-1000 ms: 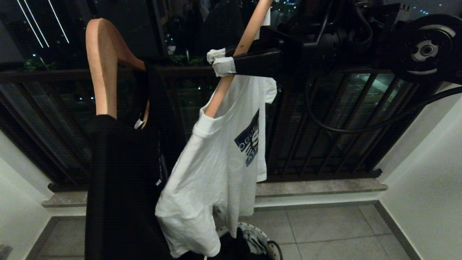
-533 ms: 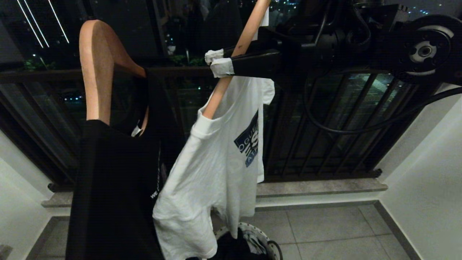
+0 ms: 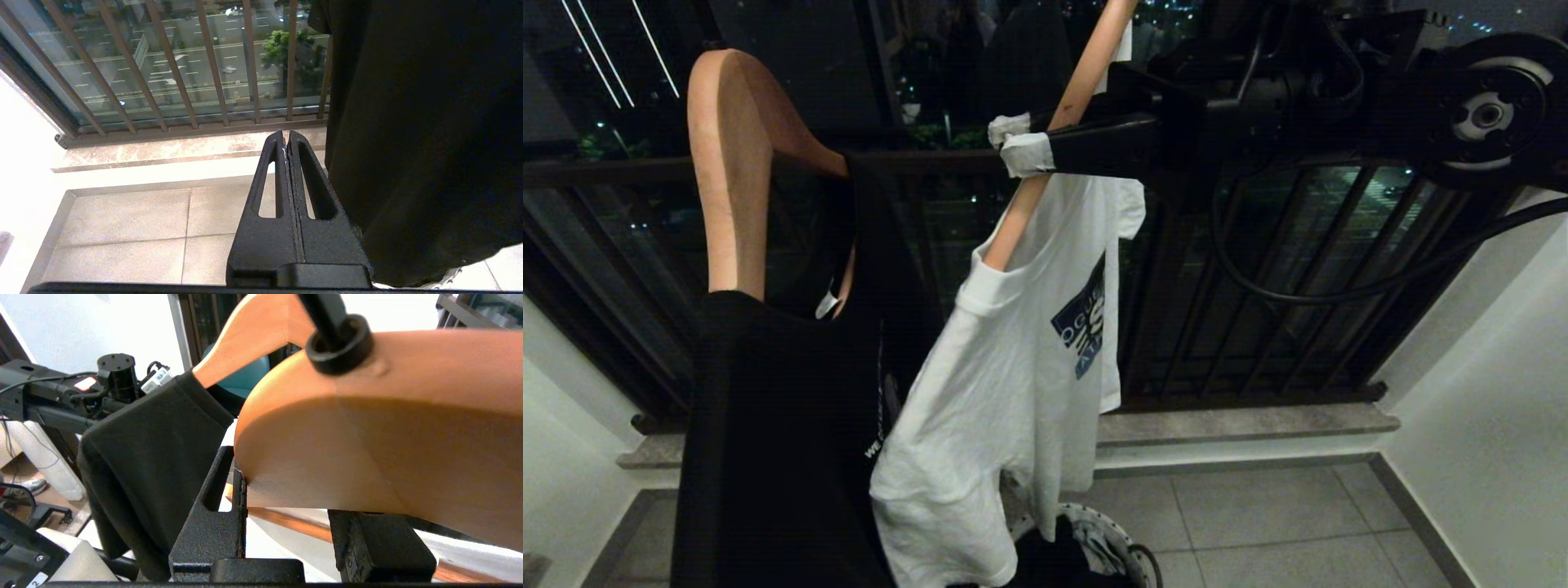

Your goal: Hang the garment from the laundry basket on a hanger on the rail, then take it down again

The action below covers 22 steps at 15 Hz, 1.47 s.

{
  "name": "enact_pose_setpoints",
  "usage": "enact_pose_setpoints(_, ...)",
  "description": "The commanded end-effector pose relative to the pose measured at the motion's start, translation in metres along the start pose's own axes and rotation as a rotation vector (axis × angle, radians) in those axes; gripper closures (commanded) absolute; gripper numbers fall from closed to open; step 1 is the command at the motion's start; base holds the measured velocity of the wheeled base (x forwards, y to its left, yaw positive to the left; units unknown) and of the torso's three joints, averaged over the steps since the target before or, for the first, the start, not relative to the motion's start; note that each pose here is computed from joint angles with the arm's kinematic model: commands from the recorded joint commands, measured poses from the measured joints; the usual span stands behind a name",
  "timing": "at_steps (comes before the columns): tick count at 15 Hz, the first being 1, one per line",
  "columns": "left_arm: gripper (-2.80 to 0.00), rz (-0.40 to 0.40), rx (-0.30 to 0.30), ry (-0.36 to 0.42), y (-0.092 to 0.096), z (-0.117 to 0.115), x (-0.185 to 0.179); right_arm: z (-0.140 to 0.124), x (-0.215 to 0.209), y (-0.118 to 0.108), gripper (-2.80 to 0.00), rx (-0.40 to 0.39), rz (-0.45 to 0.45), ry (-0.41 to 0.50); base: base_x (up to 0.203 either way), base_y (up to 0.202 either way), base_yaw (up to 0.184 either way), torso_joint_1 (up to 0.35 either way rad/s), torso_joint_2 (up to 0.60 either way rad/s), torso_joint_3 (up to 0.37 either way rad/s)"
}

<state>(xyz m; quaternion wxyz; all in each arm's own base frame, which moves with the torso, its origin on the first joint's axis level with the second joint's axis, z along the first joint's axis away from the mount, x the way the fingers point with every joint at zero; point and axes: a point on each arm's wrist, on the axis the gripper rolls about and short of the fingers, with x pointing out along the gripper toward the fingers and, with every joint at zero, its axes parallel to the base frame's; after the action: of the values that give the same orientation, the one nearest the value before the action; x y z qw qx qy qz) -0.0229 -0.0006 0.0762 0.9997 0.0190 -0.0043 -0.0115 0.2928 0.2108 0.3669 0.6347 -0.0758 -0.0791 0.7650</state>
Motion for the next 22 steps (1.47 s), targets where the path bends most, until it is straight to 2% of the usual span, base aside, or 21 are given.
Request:
enact_pose_setpoints(1, 0.00, 0.000, 0.000, 0.000, 0.0000, -0.0004, 0.0001, 0.0003, -0.0006, 0.0000, 0.00, -0.003, 0.006, -0.002, 0.000, 0.000, 0.000, 0.000, 0.00, 0.000)
enact_pose_setpoints(22, 0.00, 0.000, 0.000, 0.002, 0.0000, -0.0008, 0.0002, 0.0045, -0.0022, -0.0002, 0.00, -0.032, -0.001, -0.013, 0.000, 0.000, 0.000, 0.000, 0.00, 0.000)
